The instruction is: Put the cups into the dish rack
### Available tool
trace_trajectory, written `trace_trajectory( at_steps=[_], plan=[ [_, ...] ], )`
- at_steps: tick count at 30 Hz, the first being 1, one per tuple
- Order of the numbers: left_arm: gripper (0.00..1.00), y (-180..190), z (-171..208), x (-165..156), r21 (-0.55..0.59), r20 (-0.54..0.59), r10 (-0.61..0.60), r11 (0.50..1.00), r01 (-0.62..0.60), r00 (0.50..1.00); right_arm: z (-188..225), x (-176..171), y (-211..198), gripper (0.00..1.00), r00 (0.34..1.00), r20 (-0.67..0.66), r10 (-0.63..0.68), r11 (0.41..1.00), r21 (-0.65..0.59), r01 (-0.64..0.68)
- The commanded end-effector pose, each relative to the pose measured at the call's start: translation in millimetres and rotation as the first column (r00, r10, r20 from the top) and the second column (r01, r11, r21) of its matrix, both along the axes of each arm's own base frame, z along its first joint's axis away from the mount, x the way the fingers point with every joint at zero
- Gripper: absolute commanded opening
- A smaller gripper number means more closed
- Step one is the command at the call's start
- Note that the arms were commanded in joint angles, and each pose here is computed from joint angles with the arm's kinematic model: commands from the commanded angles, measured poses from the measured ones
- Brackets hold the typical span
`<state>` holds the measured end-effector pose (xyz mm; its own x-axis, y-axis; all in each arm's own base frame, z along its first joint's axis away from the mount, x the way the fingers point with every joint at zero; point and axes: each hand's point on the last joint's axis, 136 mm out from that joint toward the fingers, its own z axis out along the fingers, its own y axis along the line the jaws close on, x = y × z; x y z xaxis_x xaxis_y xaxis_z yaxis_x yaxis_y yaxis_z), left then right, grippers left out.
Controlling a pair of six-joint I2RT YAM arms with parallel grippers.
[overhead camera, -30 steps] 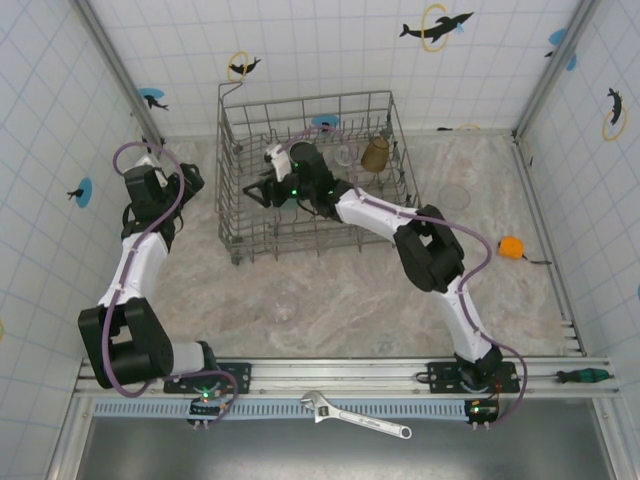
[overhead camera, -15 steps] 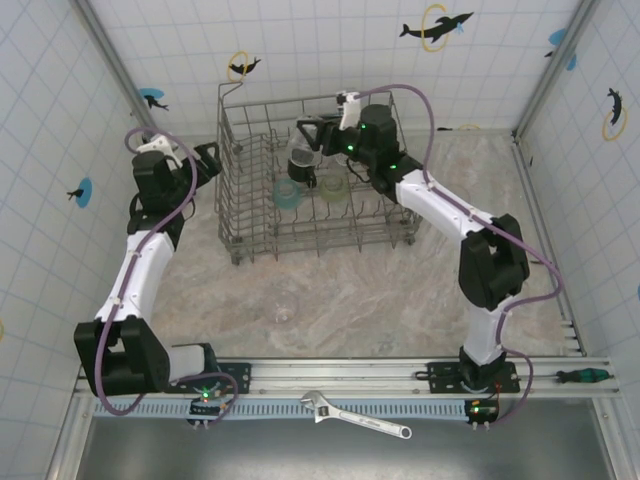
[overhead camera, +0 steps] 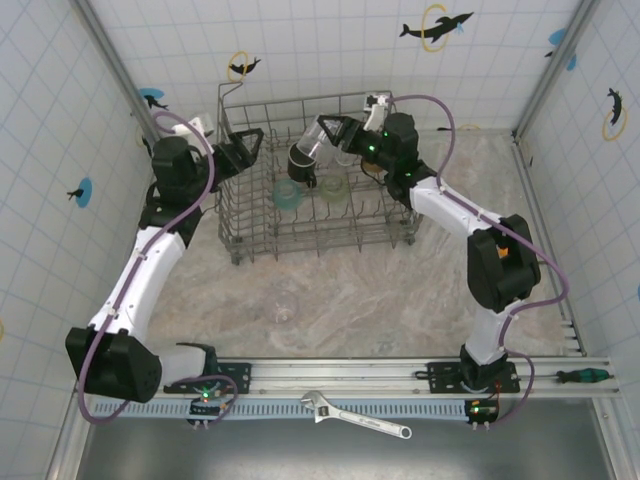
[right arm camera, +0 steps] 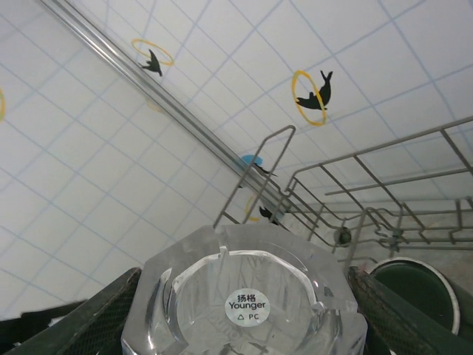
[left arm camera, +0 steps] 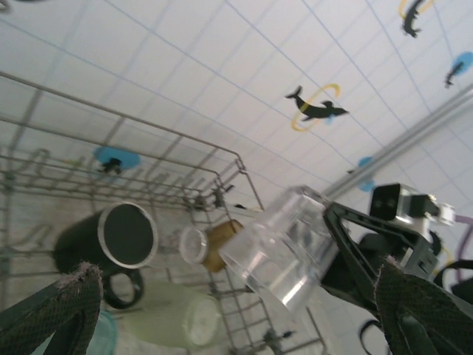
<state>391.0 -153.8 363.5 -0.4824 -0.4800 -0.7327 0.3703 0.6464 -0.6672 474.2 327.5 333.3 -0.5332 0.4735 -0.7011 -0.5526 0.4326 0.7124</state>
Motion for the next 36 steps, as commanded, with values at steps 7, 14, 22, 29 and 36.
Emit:
trace_trajectory(
  at_steps=[7,14,22,29,36],
  plan=[
    [0.91,-57.6,3.5,-10.3,-0.109,0.012,-0.188,0.976,0.188,0.982,56.4,-15.4,-12.5,0.20,0.996,0.071,0.045,0.959,0.277,-0.064],
    [0.90,-74.9,-6.1,-7.5,-0.164,-0.002,-0.238,0.958,0.235,0.971,56.4,-23.3,-12.3,0.19,0.996,0.067,0.066,0.942,0.326,-0.085],
    [0.84,-95.7,-8.7,-5.9,-0.215,-0.003,-0.288,0.935,0.281,0.958,51.8,-27.3,-5.1,0.19,0.995,0.060,0.083,0.940,0.326,-0.098],
    [0.70,-102.5,-11.8,-5.7,-0.245,-0.005,-0.295,0.927,0.285,0.955,43.5,-30.2,2.3,0.19,0.994,0.048,0.096,0.941,0.320,-0.107],
    [0.47,-103.4,-10.7,-2.5,-0.255,0.008,-0.295,0.923,0.287,0.956,32.0,-39.8,10.6,0.19,0.988,0.036,0.147,0.940,0.307,-0.151]
  ],
)
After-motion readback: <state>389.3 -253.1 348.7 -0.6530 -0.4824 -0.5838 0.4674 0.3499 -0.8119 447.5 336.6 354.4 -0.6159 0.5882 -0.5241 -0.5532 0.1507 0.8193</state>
